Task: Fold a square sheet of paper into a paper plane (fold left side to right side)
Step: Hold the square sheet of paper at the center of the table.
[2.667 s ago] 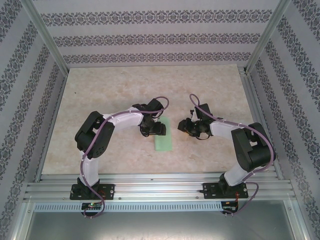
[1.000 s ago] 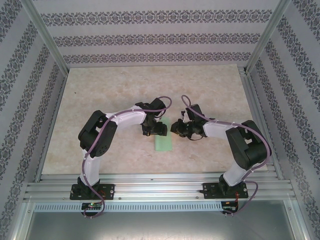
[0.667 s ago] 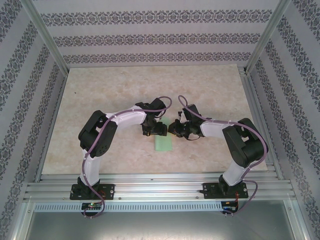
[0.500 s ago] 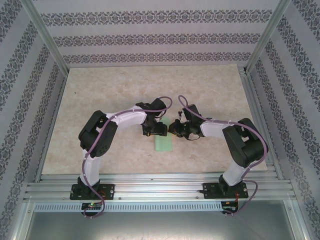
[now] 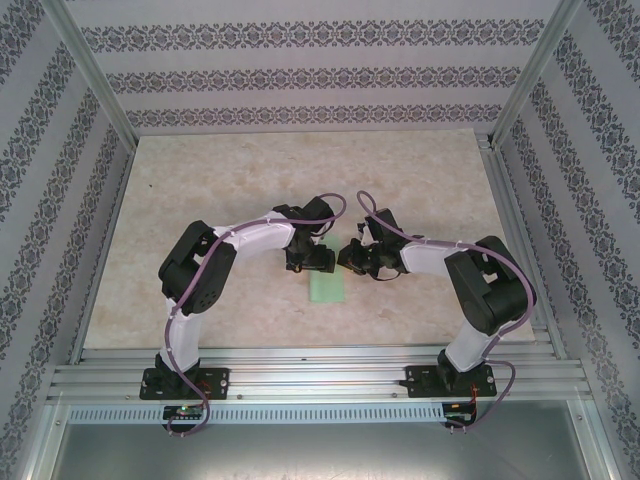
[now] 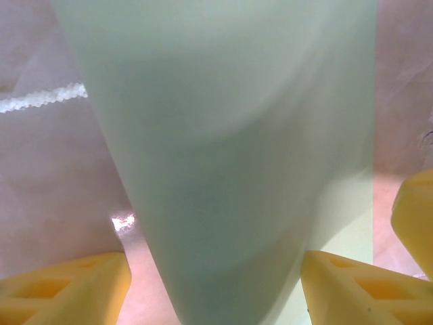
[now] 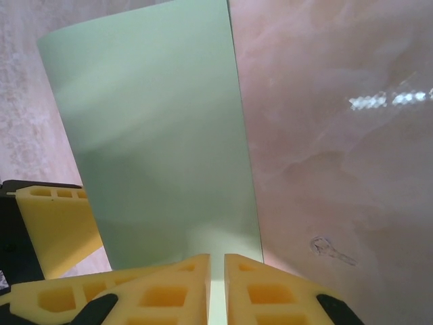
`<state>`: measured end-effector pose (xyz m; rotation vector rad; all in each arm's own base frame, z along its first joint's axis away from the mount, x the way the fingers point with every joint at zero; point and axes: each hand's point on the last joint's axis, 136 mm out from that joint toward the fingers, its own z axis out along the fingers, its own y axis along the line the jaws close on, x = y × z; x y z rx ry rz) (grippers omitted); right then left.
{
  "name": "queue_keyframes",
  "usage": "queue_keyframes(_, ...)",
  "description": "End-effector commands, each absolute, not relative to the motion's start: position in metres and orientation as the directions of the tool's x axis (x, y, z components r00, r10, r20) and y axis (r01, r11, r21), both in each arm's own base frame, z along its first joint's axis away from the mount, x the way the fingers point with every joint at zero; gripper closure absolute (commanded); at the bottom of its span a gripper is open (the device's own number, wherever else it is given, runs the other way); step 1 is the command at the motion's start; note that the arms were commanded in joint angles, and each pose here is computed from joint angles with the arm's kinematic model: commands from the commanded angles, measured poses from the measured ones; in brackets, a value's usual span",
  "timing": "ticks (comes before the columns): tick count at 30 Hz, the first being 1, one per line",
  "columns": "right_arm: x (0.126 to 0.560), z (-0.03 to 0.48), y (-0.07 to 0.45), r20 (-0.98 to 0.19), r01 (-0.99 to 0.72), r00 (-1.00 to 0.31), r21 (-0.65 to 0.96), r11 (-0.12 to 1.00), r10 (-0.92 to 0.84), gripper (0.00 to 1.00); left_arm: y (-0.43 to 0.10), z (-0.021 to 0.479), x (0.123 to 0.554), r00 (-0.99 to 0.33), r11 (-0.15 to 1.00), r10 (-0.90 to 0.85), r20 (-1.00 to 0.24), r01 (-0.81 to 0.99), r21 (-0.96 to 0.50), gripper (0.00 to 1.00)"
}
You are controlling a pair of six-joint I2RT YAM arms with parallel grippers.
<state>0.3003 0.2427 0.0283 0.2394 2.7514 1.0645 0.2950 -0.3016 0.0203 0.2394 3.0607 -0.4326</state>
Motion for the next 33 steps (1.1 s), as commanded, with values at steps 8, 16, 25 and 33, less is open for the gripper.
queue_keyframes(8, 0.29, 0.003, 0.241, -0.042, 0.132, -0.98, 0.593, 0.794, 0.195, 0.89, -0.331, -0.016, 0.278, -0.972, 0.916, 0.235, -0.032, 0.232, -0.328, 0.3)
queue_keyframes(16, 0.284, -0.008, 0.231, -0.022, 0.151, -0.981, 0.534, 0.832, 0.192, 0.9, -0.333, 0.001, 0.282, -0.971, 0.908, 0.226, -0.07, 0.237, -0.347, 0.3)
queue_keyframes(25, 0.297, 0.015, 0.246, -0.081, 0.098, -0.979, 0.617, 0.781, 0.187, 0.88, -0.328, -0.01, 0.28, -0.973, 0.918, 0.225, -0.051, 0.229, -0.325, 0.31)
queue_keyframes(33, 0.306, 0.045, 0.246, -0.14, 0.063, -0.968, 0.663, 0.746, 0.206, 0.86, -0.325, -0.011, 0.282, -0.976, 0.926, 0.209, -0.056, 0.216, -0.311, 0.31)
